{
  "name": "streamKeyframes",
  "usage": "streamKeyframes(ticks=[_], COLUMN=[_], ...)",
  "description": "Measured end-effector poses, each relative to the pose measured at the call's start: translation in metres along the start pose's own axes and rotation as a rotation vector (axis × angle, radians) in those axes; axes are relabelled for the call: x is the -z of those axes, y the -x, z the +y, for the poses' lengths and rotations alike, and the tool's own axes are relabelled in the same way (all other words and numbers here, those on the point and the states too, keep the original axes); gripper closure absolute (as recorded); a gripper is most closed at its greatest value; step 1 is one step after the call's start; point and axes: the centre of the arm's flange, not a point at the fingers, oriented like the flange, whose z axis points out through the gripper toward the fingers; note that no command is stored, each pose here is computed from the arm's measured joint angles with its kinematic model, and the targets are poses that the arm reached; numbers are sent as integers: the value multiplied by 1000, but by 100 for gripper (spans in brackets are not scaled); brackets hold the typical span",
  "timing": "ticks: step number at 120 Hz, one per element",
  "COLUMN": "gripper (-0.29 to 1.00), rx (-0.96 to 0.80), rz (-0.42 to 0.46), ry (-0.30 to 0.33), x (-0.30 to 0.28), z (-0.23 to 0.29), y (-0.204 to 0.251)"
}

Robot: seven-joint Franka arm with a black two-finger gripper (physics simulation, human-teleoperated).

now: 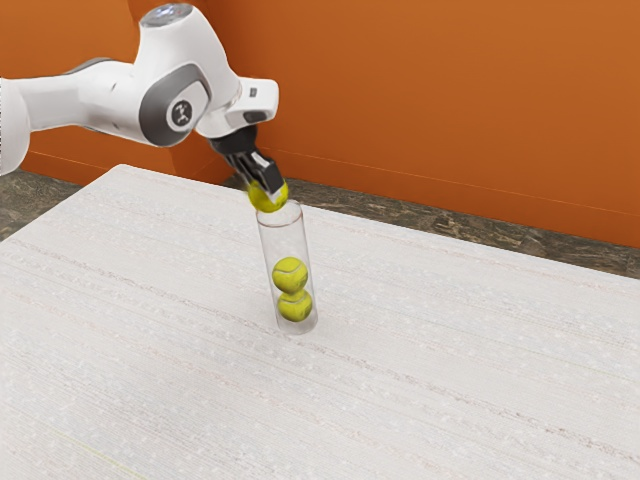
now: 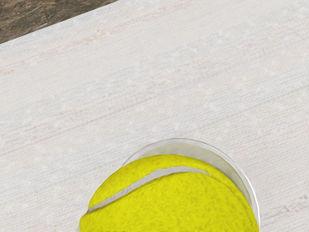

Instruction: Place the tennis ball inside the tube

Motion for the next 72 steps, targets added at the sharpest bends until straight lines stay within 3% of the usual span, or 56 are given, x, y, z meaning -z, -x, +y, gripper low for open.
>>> streamKeyframes(ticks=[30,72], gripper=[43,11], rx=[-3,-5], rz=[1,1], ry=[3,18], x=[-3,-4], z=[8,8], y=[-4,-4])
